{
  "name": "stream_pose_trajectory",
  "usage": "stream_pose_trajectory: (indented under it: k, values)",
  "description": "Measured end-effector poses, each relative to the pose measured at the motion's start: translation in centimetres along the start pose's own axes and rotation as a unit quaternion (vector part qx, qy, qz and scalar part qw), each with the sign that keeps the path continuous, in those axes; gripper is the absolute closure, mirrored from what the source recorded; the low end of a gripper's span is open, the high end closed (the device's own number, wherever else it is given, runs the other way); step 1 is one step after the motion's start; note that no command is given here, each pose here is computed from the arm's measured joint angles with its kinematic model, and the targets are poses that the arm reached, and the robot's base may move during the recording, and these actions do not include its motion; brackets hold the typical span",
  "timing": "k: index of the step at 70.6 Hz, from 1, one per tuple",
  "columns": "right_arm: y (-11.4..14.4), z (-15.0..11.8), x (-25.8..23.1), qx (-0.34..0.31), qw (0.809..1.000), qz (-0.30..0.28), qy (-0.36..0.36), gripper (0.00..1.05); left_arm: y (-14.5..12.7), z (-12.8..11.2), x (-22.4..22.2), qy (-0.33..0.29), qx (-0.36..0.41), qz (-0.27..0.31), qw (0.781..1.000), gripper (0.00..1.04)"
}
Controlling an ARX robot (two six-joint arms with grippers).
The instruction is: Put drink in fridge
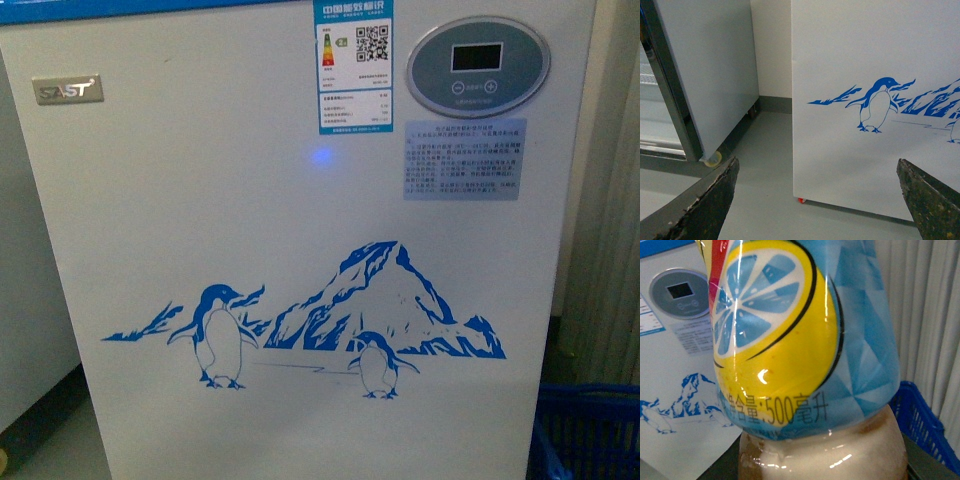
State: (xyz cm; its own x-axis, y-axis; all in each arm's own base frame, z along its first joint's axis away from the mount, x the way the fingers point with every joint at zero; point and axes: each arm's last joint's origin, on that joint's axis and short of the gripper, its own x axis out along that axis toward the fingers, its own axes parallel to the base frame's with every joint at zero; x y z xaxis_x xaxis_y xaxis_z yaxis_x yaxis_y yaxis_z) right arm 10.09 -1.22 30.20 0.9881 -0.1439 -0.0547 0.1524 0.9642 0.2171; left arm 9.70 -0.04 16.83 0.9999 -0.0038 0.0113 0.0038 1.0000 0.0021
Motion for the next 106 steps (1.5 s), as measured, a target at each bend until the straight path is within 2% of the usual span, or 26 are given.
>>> stream_pose_trajectory:
  k: [32, 106]
  values:
    - [1.01, -0.64, 0.08, -0.01, 0.999, 0.035, -0.022, 0.61, 0.0, 0.0, 0.0, 0.0, 0.0, 0.0, 1.0, 0.08]
    - [0.96, -0.79, 0.08, -0.013, 0.999, 0.032, -0.022, 0.61, 0.0, 0.0, 0.0, 0.0, 0.0, 0.0, 1.0, 0.08]
